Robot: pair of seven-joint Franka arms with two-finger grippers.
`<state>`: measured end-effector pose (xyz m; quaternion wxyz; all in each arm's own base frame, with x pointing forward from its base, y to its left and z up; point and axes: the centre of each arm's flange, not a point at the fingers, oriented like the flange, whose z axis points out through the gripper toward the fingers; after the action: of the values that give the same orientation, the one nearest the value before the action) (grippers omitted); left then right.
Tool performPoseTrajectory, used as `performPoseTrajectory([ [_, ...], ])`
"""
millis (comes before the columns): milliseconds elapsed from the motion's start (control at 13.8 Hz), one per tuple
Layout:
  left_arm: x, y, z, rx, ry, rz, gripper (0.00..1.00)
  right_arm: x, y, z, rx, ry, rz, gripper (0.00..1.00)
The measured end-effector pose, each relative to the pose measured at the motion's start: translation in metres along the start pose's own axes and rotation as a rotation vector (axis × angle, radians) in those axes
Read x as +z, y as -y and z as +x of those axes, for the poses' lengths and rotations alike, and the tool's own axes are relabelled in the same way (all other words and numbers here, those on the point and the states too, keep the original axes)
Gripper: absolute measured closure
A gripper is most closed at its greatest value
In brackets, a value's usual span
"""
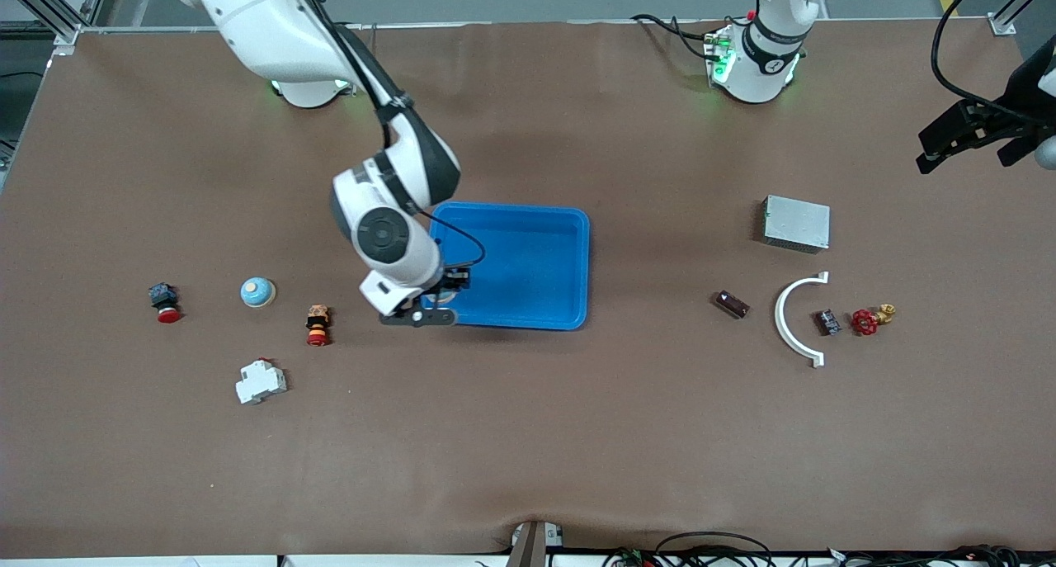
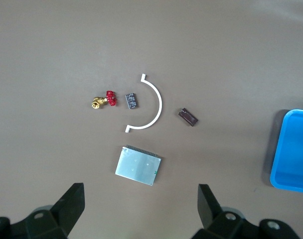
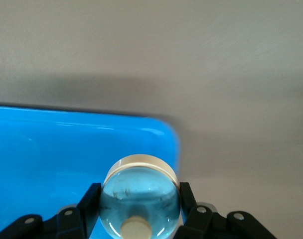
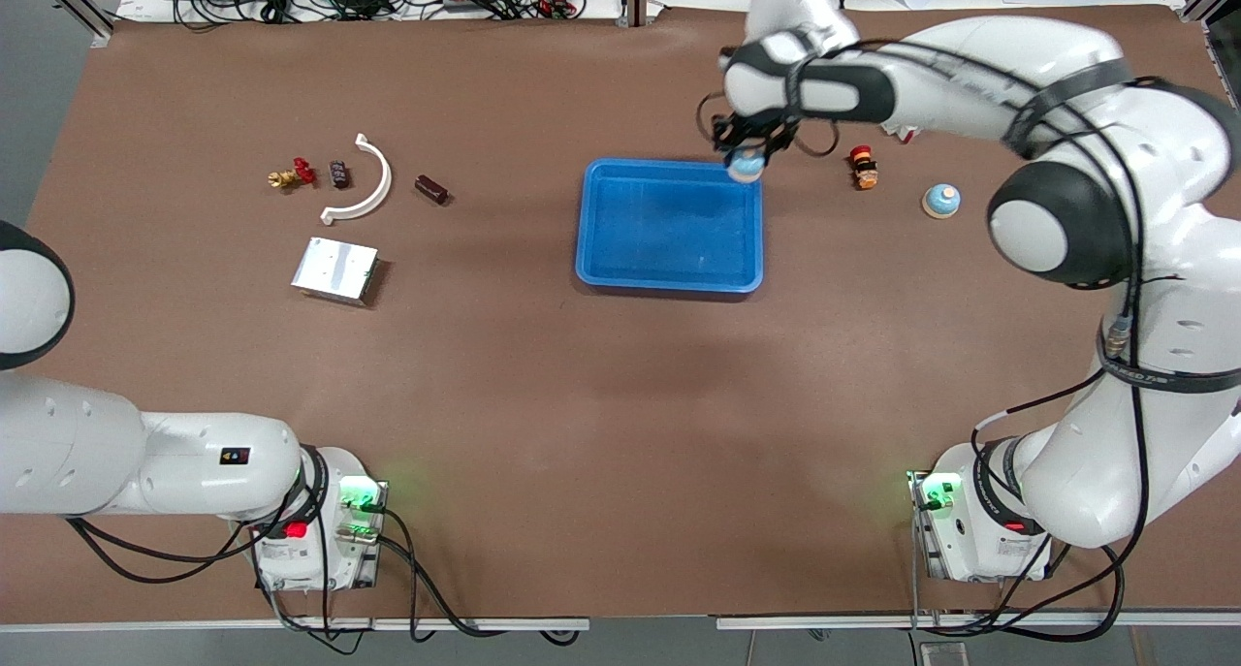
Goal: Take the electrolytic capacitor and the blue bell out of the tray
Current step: 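Carry the bell out of the tray toward the white relay with the right gripper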
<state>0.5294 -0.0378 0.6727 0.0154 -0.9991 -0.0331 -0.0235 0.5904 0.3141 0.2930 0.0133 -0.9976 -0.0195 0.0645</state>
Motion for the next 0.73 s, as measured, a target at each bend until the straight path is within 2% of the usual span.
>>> performPoseTrajectory([
  [145,0.0,-0.002,0.0,0.004,0.0,-0.001,0.0,-0.032,-0.051,0.015,-0.067,0.015,-0.013,0.32],
  [436,0.001,-0.013,-0.002,0.025,0.002,-0.001,0.0,-0.09,-0.148,0.045,-0.237,0.02,-0.083,0.32],
  [727,0.001,-0.014,-0.002,0.026,0.002,-0.001,0.0,-0.104,-0.272,0.062,-0.418,0.02,-0.065,0.32],
])
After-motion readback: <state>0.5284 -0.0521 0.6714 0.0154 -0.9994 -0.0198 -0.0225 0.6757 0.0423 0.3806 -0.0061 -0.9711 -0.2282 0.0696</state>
